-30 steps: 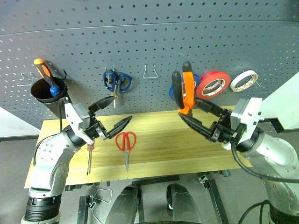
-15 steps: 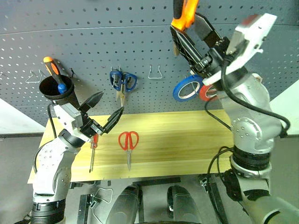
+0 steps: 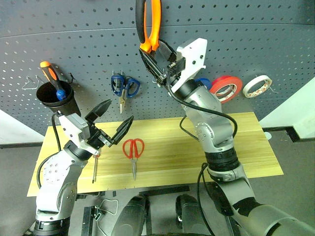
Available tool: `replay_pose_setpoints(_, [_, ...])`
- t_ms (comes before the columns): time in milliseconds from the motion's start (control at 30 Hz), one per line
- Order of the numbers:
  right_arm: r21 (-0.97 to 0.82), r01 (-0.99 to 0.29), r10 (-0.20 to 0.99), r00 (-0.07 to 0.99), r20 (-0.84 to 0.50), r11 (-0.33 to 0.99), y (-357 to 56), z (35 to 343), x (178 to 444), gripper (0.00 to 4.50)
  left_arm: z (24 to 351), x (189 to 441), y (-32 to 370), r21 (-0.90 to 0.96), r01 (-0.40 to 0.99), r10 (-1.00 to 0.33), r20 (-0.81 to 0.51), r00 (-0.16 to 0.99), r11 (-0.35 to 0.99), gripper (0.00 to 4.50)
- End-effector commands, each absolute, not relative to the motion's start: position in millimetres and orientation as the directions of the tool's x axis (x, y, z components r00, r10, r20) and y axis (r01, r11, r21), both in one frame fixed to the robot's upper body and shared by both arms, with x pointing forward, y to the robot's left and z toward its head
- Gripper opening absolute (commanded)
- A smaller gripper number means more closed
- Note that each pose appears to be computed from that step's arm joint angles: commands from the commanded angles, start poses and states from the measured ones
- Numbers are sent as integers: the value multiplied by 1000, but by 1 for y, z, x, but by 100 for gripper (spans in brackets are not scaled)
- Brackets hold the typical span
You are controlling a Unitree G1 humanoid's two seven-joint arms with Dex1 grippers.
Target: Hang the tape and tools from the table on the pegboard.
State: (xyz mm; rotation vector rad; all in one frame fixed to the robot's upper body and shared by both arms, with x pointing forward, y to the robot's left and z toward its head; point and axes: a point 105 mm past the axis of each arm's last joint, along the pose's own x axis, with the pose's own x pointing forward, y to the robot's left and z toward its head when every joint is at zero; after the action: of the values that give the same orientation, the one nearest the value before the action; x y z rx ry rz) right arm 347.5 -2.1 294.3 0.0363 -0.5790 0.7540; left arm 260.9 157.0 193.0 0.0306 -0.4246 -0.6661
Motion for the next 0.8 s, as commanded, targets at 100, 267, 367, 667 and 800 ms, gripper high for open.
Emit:
replay_pose_setpoints(100, [-201,-679,647,503,573,706,17,313,336,208,203,252,156,183,585,-604,395,692,790,450])
replay_pose_setpoints(267, [-192,-689,647,495,580,699,23,312,337,208,204,249,155,180,581,-600,395,696,793,450])
replay_pose_setpoints(367, [-186,-669,630,516,581,720,19,311,344,208,203,248,156,179,578,-597,391,701,796,450])
replay_pose_setpoints(667, [-177,-587,561,575,595,790,10,309,357,208,205,246,156,179,578,-597,388,702,796,450])
replay_pose_setpoints(800, [-181,-570,551,587,593,802,8,307,360,208,205,245,156,178,581,-600,385,701,794,450])
